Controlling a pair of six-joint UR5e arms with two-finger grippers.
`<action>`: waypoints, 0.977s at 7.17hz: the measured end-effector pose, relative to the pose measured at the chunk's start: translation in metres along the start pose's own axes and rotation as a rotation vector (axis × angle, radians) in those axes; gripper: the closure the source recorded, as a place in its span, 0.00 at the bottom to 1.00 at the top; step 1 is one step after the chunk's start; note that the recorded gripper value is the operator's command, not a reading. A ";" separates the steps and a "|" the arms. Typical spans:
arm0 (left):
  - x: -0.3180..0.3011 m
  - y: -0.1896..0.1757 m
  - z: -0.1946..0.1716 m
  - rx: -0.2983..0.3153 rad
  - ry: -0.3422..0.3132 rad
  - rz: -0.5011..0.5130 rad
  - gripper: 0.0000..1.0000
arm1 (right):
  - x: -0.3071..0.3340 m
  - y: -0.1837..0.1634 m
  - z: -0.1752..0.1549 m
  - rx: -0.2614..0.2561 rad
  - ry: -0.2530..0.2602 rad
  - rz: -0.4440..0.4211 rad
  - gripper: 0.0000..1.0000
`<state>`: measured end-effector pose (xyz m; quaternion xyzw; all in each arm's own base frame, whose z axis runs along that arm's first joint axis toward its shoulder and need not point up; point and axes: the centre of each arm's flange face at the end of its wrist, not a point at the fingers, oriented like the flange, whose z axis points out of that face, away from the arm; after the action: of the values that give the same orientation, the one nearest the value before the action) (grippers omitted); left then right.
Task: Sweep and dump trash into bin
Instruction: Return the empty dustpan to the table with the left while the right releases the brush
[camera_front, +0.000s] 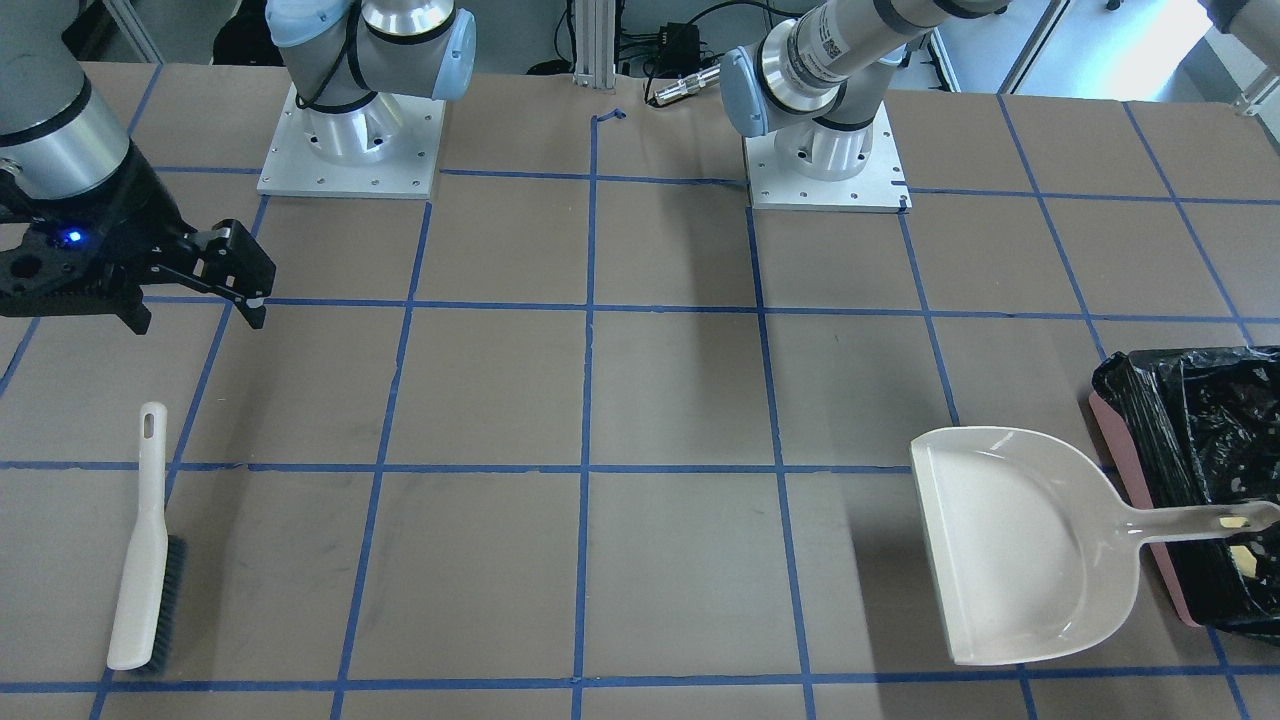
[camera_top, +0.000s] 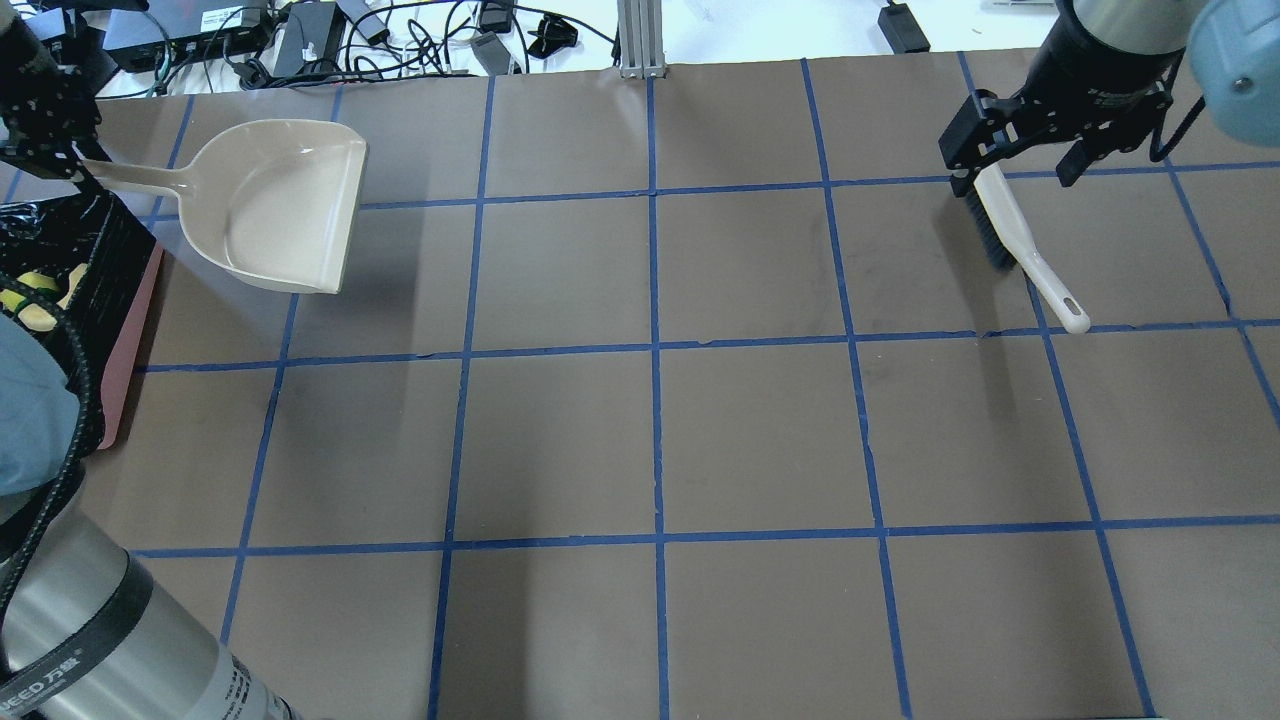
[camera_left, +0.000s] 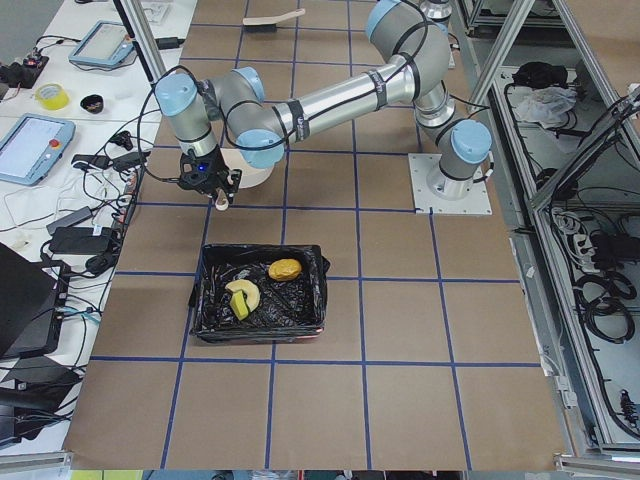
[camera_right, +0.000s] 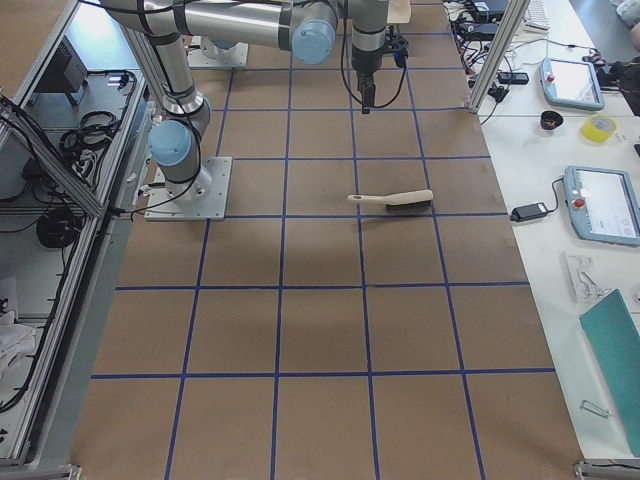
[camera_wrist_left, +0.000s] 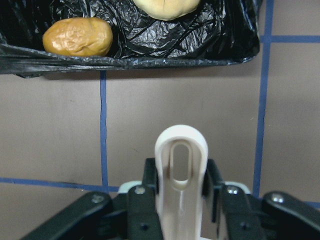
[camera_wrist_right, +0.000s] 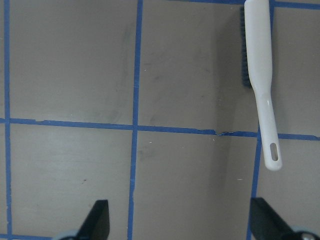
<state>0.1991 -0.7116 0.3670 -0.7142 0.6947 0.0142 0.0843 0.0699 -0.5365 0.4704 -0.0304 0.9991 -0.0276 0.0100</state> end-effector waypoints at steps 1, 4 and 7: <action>0.011 0.014 0.012 -0.013 -0.037 -0.021 1.00 | -0.019 0.001 -0.003 0.005 -0.011 0.002 0.00; 0.040 0.079 0.046 -0.017 -0.095 -0.022 1.00 | -0.048 0.001 0.006 -0.009 -0.018 0.003 0.00; 0.045 0.132 0.070 0.054 -0.093 0.073 1.00 | -0.048 0.001 0.005 -0.014 -0.001 0.004 0.00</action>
<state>0.0766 -0.7490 0.2782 -0.6843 0.7158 0.0314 0.1352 0.1181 -0.5328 0.4661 -0.0284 0.9993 -0.0206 0.0103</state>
